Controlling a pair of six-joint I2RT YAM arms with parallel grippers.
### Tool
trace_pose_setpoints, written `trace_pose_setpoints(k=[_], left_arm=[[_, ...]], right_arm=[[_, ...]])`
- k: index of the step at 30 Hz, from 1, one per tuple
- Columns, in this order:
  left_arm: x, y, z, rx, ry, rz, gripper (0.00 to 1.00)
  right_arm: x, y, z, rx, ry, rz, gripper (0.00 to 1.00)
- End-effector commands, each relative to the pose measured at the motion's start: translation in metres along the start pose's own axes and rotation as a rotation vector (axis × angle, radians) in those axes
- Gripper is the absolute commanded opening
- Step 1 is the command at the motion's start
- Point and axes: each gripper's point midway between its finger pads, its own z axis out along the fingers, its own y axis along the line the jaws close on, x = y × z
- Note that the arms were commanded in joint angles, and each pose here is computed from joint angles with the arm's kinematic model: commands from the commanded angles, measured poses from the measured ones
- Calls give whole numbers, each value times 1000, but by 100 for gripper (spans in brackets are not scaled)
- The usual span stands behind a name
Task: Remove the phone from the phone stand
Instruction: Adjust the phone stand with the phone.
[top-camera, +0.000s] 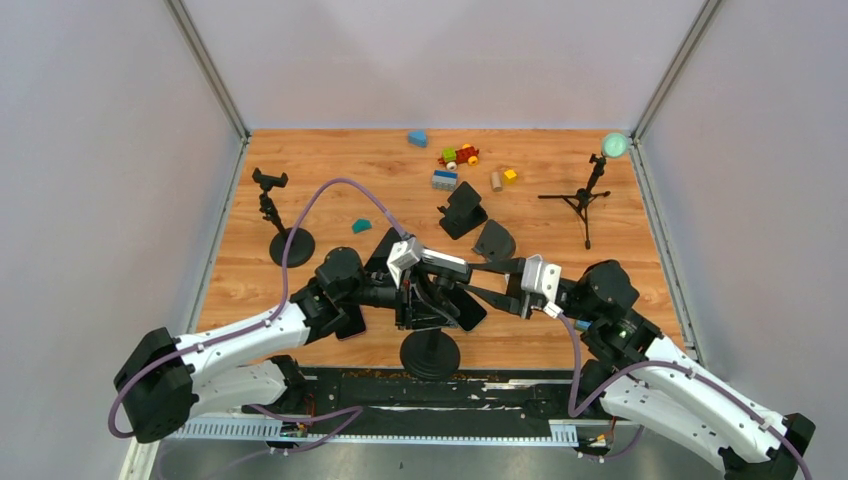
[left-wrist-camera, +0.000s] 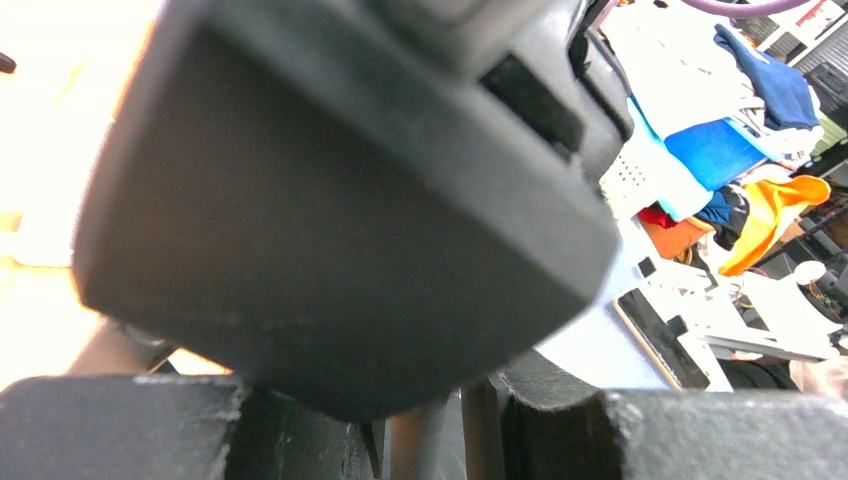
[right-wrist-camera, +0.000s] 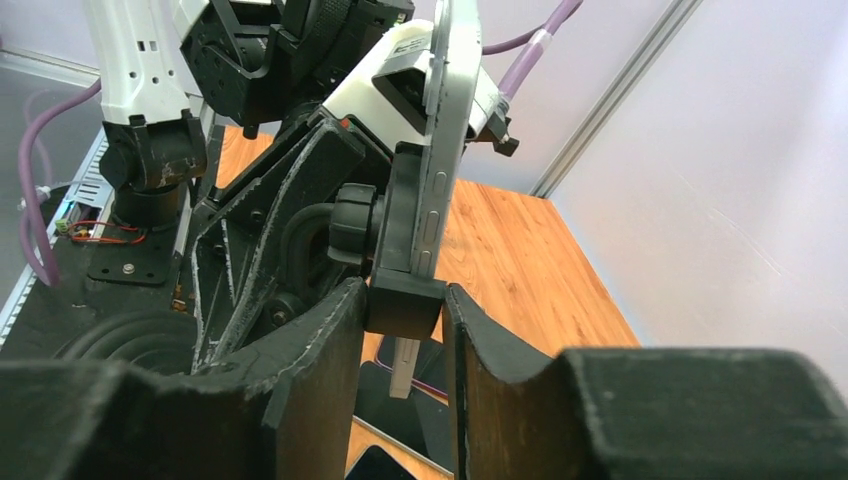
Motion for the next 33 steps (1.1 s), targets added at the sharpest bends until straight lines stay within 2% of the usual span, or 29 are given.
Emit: trace_pose_setpoints(k=[1,3,5,6,9,11,12,14,16,21,25,26,33], left_arm=[[-48,-25,5,82,-117,138,0],[-46,-23,6,77,-114,133,2],[-45,-22,6,74,-114,127,6],[-45,-22,6,77,-118,128,7],[-45,-20,8,74,-121,123,12],[-45,-17,9,62,-125,121,22],[-46,-14,9,51,-128,118,38],[-47,-11,10,40,-134,116,53],[-49,-10,11,35,-139,117,63],[-58,-6,13,14,-173,124,82],[-61,0,13,-22,-188,138,90],[-58,6,13,-49,-178,129,97],[-54,32,0,-234,-136,185,100]], right_arm=[[-16,0,-1,-6,-45,-10,31],[-15,1,-1,-8,-40,-8,17],[-12,1,0,-12,-25,3,9],[-9,1,1,-13,-14,11,1],[-11,3,1,-27,-11,23,0],[-14,-2,1,0,-14,39,0],[-15,-6,1,24,-14,49,0],[-19,-16,0,77,-12,76,0],[-24,-21,-1,105,-22,86,0],[-36,-28,-4,145,-52,91,0],[-45,-36,-9,190,-74,94,0],[-47,-37,-10,200,-81,95,0],[-56,-43,-17,236,-77,105,0]])
